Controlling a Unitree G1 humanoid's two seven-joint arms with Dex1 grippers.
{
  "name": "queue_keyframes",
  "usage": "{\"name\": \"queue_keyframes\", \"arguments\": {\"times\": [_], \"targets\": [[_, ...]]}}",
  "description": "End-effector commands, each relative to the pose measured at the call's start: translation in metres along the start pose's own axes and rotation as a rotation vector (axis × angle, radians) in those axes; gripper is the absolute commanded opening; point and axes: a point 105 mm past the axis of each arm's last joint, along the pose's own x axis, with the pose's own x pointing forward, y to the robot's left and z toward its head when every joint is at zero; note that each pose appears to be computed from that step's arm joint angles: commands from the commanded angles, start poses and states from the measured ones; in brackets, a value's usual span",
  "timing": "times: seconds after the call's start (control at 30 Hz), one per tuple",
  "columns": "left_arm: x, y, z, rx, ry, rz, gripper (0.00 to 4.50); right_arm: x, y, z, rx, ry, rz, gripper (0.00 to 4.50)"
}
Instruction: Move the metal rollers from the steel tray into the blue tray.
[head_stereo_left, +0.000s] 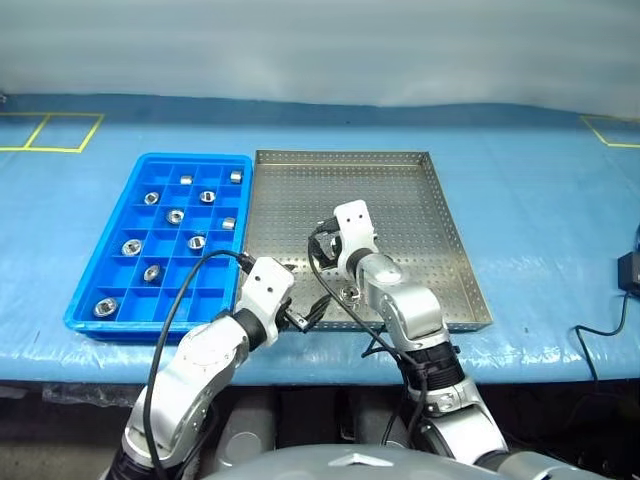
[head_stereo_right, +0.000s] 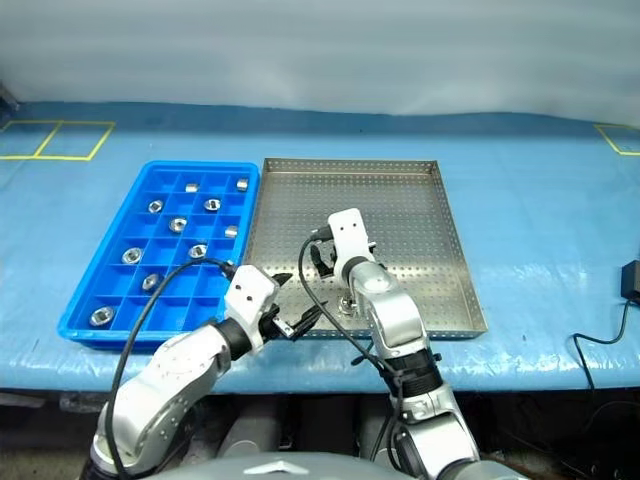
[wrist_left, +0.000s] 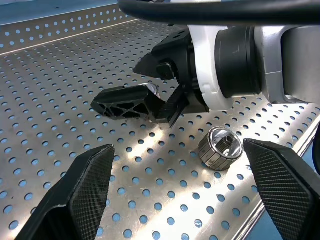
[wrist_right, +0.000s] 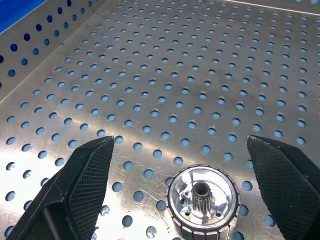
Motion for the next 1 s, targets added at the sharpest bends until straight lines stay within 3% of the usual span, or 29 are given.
{"name": "queue_keyframes", "arguments": {"times": [0.03,0.3,0.43,0.57,0.73,1.0], "targets": [[-0.004,-0.008,0.015,0.016,-0.057,-0.026,4.50,-0.004,-0.014,0.002,0.012,-0.025,-0.044,4.08],[-0.001,-0.008,0.016,0.019,-0.063,-0.034,4.50,-0.007,-0.011,-0.003,0.013,-0.010,-0.031,1.73],[-0.002,-0.005,0.018,0.011,-0.078,-0.012,4.50,-0.007,-0.006,0.001,0.018,-0.021,-0.014,1.73],[-0.005,0.007,0.024,-0.006,-0.126,0.071,4.50,-0.008,0.006,0.024,0.007,-0.088,0.045,1.73],[-0.022,0.024,0.031,0.040,-0.185,0.183,4.50,-0.022,0.056,0.064,-0.065,-0.222,0.297,1.73],[-0.059,0.038,0.017,0.030,-0.163,0.350,4.50,-0.045,0.129,0.086,-0.153,-0.282,0.590,1.73]]}}
